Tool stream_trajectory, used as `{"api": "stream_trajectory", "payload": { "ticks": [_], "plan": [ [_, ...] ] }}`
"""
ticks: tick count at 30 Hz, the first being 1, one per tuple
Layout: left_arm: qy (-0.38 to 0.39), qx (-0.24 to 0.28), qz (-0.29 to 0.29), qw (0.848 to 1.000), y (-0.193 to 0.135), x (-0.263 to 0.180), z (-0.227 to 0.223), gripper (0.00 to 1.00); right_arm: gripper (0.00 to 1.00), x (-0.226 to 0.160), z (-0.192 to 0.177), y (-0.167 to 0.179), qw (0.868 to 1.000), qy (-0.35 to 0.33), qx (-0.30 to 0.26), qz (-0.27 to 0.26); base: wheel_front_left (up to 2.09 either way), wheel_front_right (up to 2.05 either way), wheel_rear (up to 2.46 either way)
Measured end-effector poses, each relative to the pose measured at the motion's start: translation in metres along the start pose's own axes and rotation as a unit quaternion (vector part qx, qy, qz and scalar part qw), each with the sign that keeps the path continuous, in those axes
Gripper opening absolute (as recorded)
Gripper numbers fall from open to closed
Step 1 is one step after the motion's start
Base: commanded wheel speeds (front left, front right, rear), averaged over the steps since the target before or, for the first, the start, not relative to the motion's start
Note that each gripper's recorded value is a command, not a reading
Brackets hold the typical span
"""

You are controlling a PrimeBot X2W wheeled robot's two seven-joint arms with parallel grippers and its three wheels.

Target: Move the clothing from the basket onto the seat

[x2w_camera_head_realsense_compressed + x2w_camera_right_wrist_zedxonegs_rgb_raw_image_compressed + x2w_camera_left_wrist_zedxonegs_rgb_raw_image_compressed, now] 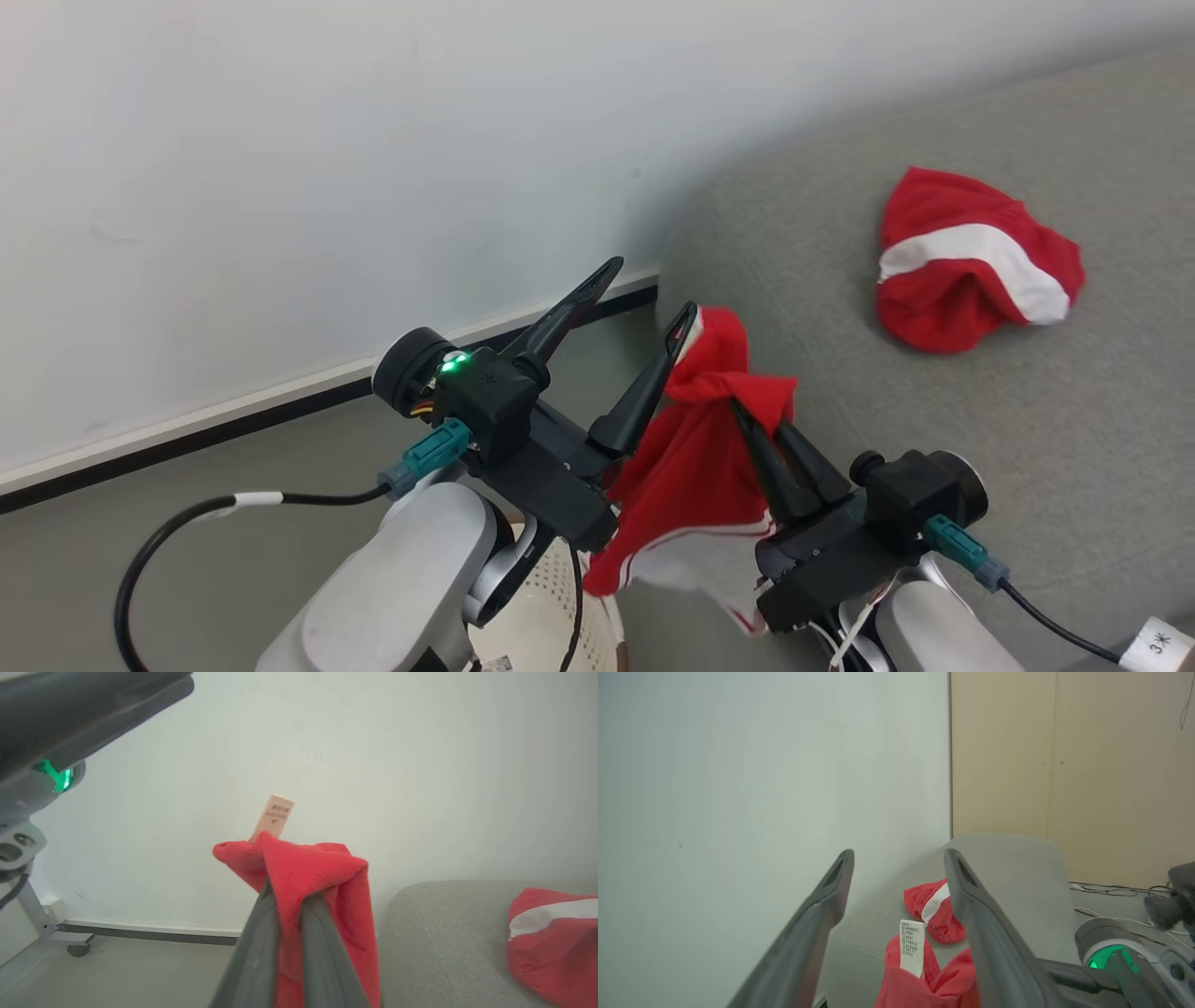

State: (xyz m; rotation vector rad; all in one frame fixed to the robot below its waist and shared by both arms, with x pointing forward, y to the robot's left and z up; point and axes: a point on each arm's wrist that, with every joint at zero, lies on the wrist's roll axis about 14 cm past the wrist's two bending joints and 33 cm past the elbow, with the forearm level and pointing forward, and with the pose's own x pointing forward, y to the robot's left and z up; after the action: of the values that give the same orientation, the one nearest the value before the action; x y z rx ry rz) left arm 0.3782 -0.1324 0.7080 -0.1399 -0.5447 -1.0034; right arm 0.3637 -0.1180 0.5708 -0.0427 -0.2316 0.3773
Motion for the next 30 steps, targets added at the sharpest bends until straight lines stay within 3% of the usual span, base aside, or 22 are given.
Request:
{"api": "stream_trajectory", "payload": {
  "ticks": [18,30],
  "plan": [
    [-0.001,-0.072,-0.128,0.989,-0.072,0.043,-0.035,1.00,0.00,-0.049,0.027,-0.079,0.987,-0.016,-0.053,-0.151,0.00,0.00,0.00],
    [0.018,-0.120,-0.174,0.977,-0.094,0.050,-0.068,1.00,0.00,-0.067,0.020,-0.102,0.975,-0.001,-0.063,-0.214,0.00,0.00,0.00]
  ]
}}
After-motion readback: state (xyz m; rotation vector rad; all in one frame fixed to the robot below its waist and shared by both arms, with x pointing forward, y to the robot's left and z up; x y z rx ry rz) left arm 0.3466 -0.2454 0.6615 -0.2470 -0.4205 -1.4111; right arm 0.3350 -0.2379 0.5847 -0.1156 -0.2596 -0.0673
